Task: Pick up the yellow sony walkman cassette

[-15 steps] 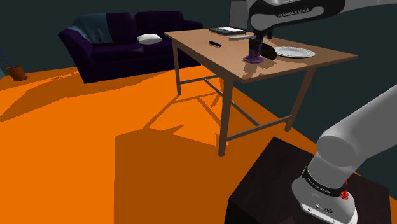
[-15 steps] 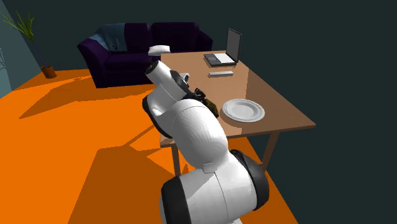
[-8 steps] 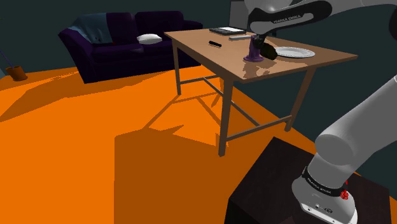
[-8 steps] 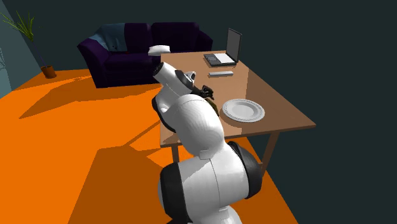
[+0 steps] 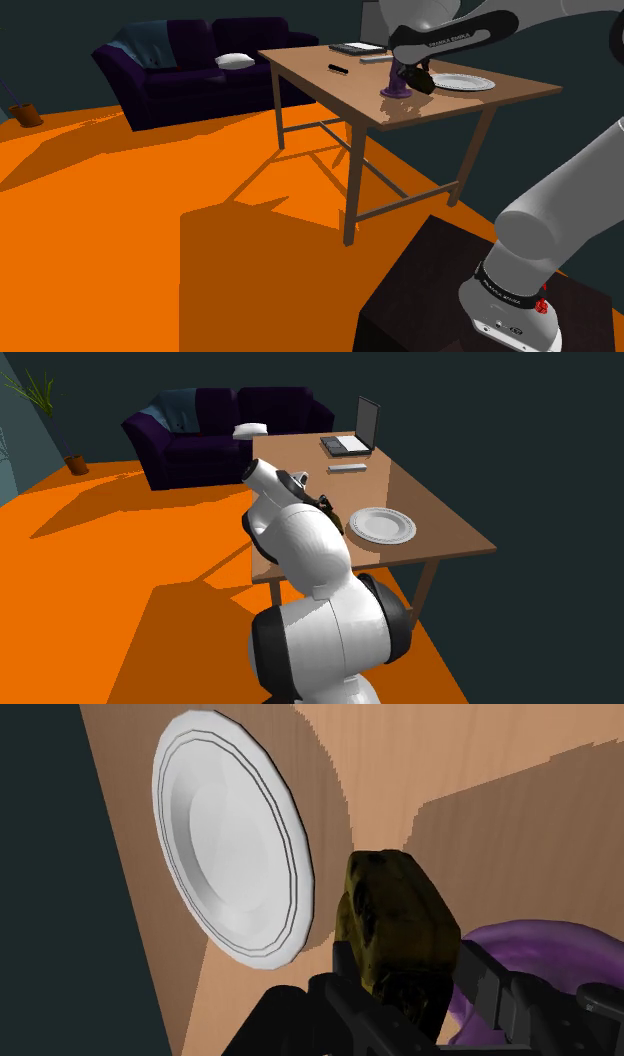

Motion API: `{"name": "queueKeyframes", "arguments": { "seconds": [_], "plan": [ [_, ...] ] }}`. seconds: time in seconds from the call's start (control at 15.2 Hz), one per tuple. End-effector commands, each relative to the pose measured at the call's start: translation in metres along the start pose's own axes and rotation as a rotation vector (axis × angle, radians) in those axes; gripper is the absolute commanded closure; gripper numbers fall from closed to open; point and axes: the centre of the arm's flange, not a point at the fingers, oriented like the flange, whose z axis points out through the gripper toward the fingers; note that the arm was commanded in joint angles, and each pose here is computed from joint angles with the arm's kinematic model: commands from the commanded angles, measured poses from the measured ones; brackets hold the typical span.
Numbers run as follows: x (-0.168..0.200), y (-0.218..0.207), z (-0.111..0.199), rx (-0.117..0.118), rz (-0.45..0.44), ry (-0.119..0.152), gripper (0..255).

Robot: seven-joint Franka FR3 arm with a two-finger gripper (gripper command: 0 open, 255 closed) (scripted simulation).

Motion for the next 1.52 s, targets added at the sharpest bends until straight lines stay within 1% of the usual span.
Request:
{"name": "queueKeyframes", "arguments": {
  "seconds": [0.0, 0.46, 1.45],
  "plan": [
    [0.001, -0.002, 0.001, 0.002, -0.003, -0.002, 255],
    [-0.002, -0.002, 0.002, 0.002, -0.003, -0.002, 255],
    [0.011, 0.052, -0.055, 0.002, -0.003, -0.002, 255]
  ]
}}
